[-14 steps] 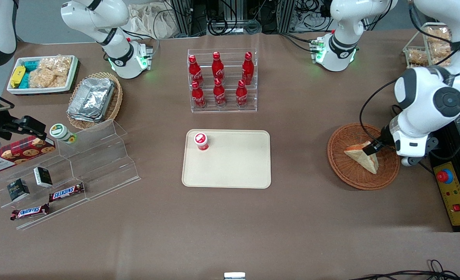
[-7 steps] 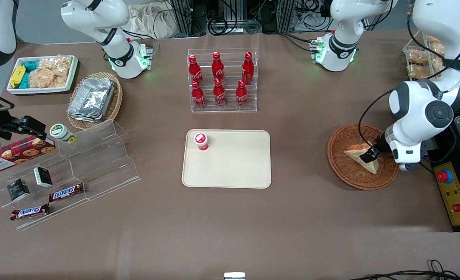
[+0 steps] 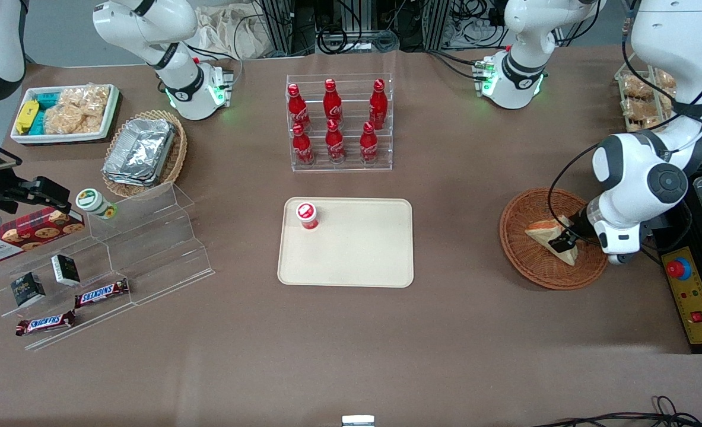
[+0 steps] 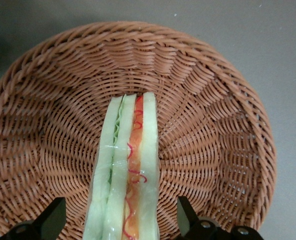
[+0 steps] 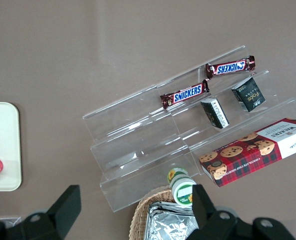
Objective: Place sandwich from basket to tray
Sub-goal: 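Lower the open left gripper around the sandwich wedge, then close the left gripper on the sandwich and lift it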
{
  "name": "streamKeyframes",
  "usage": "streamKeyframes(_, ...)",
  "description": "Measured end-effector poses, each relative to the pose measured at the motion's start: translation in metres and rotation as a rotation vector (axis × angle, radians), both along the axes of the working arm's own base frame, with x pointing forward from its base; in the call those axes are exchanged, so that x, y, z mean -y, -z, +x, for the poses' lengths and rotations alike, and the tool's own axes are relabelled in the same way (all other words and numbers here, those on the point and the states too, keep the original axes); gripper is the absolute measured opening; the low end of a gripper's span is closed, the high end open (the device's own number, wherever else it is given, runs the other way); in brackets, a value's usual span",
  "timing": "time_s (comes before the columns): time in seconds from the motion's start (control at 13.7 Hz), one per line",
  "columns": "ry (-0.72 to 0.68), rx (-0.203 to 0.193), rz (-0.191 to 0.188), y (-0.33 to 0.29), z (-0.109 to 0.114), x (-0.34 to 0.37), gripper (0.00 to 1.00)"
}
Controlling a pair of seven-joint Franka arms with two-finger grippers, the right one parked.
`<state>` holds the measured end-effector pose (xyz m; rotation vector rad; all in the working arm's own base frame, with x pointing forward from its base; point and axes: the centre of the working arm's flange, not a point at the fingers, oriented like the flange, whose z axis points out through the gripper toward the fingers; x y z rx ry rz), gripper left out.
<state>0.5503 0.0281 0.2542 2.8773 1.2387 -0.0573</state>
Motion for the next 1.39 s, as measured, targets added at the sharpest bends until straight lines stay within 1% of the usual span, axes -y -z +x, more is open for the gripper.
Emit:
streamKeyframes(0.07,0.001,-0.002,-0.002,0.003,0.000,0.001,0.94)
streamKeyframes(0.15,0.002,-0.001,-0.003,0.005,0.000,0.002,0.94)
streamKeyframes(0.22,0.004,0.001,-0.004,0.006,0.000,0.003,0.87)
streamKeyframes(0.29,0.007,0.003,-0.004,0.006,0.001,0.005,0.74)
streamKeyframes(0.36,0.009,0.005,-0.004,0.005,0.001,0.007,0.64)
streamKeyframes(0.44,0.013,0.007,-0.004,0.005,0.001,0.008,0.52)
streamKeyframes(0.58,0.024,0.020,0.004,-0.003,0.005,0.010,0.36)
streamKeyframes(0.66,0.028,0.023,0.009,-0.011,0.008,0.009,0.33)
streamKeyframes(0.8,0.043,0.006,0.017,-0.037,0.019,0.010,0.29)
streamKeyframes(0.88,0.066,-0.004,0.019,-0.055,0.026,0.014,0.22)
streamKeyframes(0.95,0.099,-0.010,0.019,-0.074,0.033,0.021,0.19)
streamKeyframes(1.09,0.193,-0.007,0.016,-0.117,0.050,0.039,0.19)
streamKeyframes(1.24,0.283,-0.009,0.006,-0.165,0.062,0.073,0.19)
streamKeyframes(1.39,0.376,0.025,-0.010,-0.212,0.066,0.124,0.19)
